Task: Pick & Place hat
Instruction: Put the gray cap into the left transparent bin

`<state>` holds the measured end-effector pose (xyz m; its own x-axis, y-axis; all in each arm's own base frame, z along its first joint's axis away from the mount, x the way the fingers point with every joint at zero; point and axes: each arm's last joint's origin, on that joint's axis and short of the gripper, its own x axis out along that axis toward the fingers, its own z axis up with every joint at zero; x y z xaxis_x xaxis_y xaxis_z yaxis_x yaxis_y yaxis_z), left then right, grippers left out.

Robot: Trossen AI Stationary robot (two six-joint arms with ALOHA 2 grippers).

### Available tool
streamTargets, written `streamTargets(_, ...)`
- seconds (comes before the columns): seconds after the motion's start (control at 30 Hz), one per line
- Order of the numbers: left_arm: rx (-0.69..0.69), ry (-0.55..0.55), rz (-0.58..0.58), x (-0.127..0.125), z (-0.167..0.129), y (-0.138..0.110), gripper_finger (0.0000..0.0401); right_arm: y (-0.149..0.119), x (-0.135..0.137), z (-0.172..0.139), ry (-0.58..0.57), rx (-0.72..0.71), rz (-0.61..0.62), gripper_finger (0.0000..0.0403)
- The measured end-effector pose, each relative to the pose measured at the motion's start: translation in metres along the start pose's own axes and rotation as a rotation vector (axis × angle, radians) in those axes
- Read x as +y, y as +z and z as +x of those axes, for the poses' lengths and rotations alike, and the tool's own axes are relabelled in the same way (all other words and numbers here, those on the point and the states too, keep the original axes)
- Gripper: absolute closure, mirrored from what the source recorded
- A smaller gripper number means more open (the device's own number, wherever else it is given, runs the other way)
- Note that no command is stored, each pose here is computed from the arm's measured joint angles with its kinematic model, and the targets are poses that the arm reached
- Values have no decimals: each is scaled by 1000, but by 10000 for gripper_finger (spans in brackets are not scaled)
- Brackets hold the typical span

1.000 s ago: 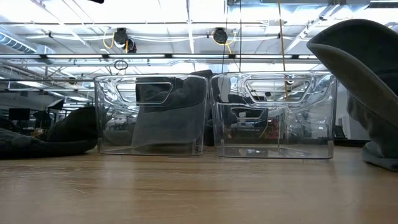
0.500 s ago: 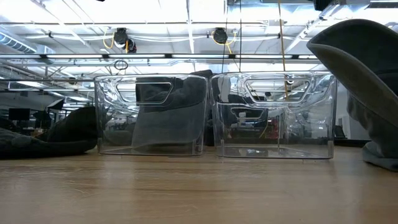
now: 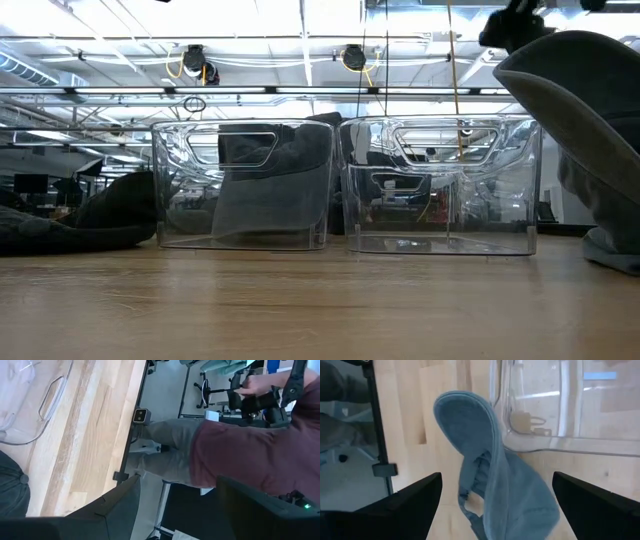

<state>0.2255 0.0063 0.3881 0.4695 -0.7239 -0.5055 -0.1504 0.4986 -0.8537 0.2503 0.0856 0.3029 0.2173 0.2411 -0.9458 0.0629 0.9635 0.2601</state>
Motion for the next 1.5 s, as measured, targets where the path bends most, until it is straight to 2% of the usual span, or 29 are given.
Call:
streamTargets(0.27, 28, 17, 10, 2, 0, -4, 130, -4, -5, 28, 27, 4, 26, 39)
streamTargets(0.4, 49, 31, -11, 4, 0, -7, 130, -7, -7, 31, 25, 30, 35, 70)
streamTargets(0.6, 65, 41, -25, 5, 0, -9, 130, -8, -5, 31, 62, 52, 74, 191)
streamTargets(0.83, 64, 42, -8, 6, 0, -9, 130, -7, -7, 31, 8, 27, 88, 382)
streamTargets(1.03, 66, 40, 76, 6, 0, -9, 130, -10, -8, 30, 13, 52, 91, 399)
streamTargets(1.2, 66, 39, 99, 6, 0, -9, 130, -19, -5, 4, 79, 77, 93, 400)
streamTargets(1.33, 67, 37, 156, 6, 0, -9, 130, -22, -1, -30, 96, -16, 84, 401)
streamTargets(1.5, 67, 36, 167, 6, 0, -9, 130, -13, 1, -69, -1, -212, 66, 402)
